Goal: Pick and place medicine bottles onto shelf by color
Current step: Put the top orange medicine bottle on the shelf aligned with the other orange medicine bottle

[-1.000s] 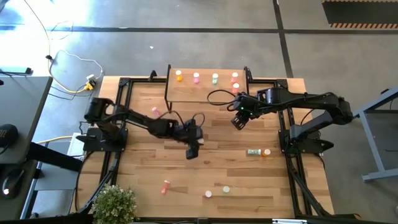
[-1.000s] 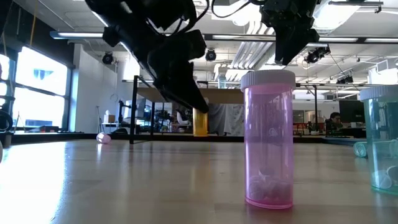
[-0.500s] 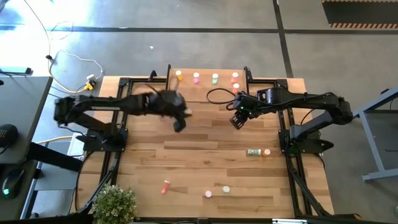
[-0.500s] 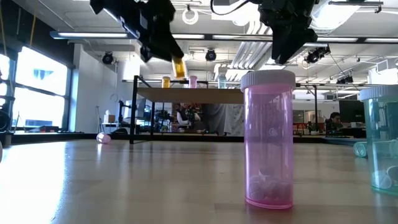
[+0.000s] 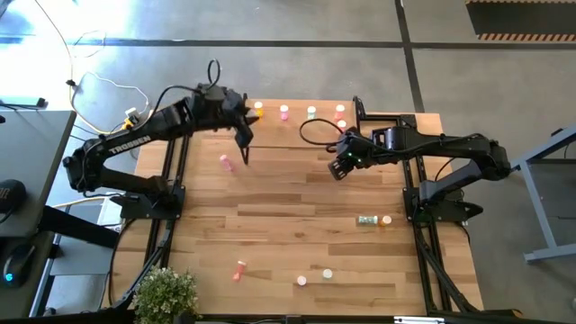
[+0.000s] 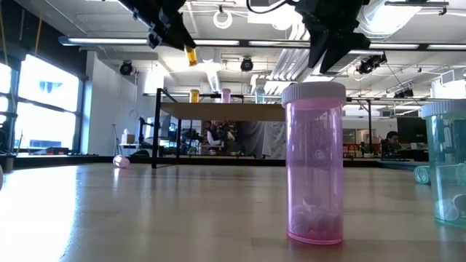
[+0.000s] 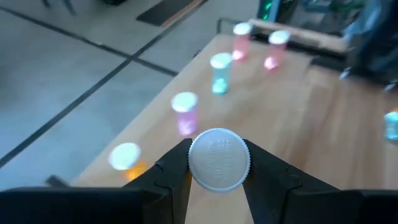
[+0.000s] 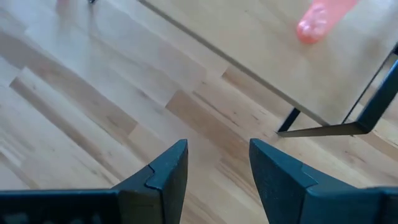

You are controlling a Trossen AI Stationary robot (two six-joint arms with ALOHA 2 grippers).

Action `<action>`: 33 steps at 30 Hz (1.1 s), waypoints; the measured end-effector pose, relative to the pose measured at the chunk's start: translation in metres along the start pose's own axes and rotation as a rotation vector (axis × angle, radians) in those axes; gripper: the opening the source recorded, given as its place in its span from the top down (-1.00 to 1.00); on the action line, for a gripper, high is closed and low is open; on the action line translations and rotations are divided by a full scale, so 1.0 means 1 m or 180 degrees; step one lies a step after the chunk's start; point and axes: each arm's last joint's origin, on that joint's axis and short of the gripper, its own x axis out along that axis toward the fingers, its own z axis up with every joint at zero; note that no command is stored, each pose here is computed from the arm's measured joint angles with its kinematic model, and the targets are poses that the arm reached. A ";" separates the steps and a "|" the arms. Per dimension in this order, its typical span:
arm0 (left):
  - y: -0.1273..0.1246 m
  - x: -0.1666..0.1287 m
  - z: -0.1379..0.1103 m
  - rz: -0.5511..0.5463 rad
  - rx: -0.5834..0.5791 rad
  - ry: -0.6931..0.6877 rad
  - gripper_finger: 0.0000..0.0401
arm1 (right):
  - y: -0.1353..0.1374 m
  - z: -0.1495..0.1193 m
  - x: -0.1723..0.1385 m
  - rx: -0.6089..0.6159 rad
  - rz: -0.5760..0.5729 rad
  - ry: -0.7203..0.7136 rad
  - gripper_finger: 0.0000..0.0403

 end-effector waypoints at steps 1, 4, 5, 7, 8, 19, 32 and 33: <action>0.003 0.002 0.000 0.0032 0.0006 0.0045 0.43 | 0.000 0.000 0.000 0.0037 -0.0013 -0.0013 0.20; 0.010 0.008 -0.004 0.0102 -0.0033 0.0218 0.43 | 0.000 0.000 0.000 0.0111 -0.0030 -0.0032 0.20; 0.012 0.011 -0.006 0.0106 -0.0042 0.0284 0.43 | 0.000 0.000 0.000 0.0122 -0.0031 -0.0033 0.20; 0.013 0.018 -0.010 0.0065 -0.0054 0.0402 0.43 | 0.000 0.000 0.000 0.0123 -0.0029 -0.0032 0.20; 0.013 0.022 -0.011 0.0040 -0.0058 0.0435 0.43 | 0.000 0.000 0.000 0.0123 -0.0030 -0.0032 0.20; 0.009 0.055 -0.025 -0.0034 -0.0188 0.0786 0.43 | 0.000 0.000 0.000 0.0100 0.0022 0.0020 0.20; 0.008 0.063 -0.029 0.0231 -0.0117 0.0888 0.43 | 0.000 0.000 0.000 0.0098 0.0023 0.0026 0.20; 0.009 0.063 -0.029 0.0239 -0.0125 0.0887 0.43 | 0.000 0.000 0.000 0.0097 0.0022 0.0027 0.20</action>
